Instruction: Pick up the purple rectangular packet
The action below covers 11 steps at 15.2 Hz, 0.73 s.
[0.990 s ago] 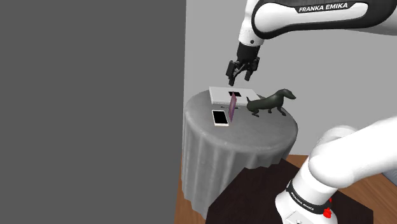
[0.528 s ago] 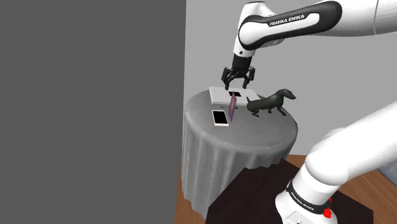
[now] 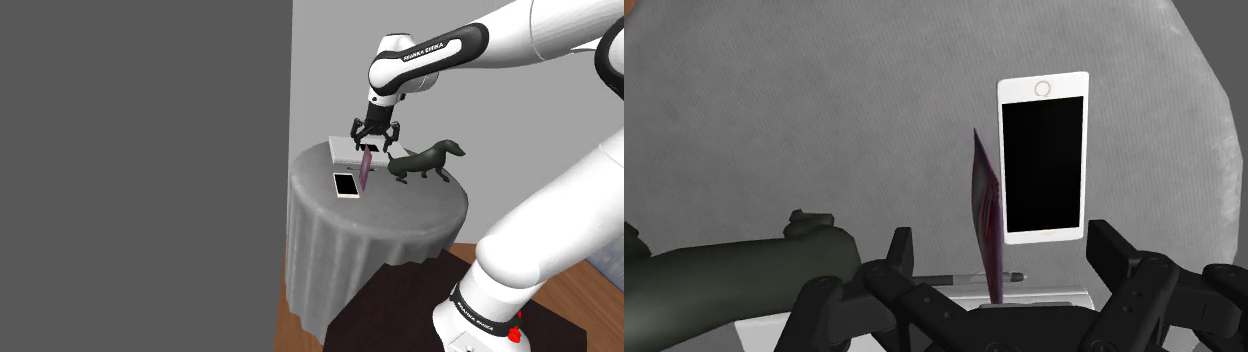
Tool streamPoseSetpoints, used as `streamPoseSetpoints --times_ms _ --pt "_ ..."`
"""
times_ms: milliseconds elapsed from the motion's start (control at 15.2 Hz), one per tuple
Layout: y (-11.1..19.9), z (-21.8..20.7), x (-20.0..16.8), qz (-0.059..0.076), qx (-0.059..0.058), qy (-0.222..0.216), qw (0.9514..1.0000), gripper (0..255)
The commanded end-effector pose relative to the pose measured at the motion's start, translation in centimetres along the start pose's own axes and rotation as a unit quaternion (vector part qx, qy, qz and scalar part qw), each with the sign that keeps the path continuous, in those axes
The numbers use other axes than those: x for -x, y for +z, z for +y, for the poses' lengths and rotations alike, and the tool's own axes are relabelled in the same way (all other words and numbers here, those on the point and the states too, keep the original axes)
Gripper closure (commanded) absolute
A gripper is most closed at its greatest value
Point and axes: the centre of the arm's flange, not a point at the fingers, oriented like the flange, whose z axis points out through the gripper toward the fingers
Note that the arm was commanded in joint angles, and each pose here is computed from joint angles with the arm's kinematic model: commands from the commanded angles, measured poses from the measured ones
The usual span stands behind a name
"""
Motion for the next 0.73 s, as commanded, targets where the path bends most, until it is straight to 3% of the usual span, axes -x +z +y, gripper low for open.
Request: streamPoseSetpoints --times_ms 0,396,462,660 --pt "1.0 0.0 -0.1 -0.001 0.000 0.003 1.0000 0" --pt "3.5 0.0 0.0 -0.001 0.000 0.003 1.0000 0" --pt "3.4 0.0 -0.1 -0.001 0.000 0.003 1.0000 255" --pt "3.4 0.0 -0.1 -0.001 0.000 0.003 1.0000 255"
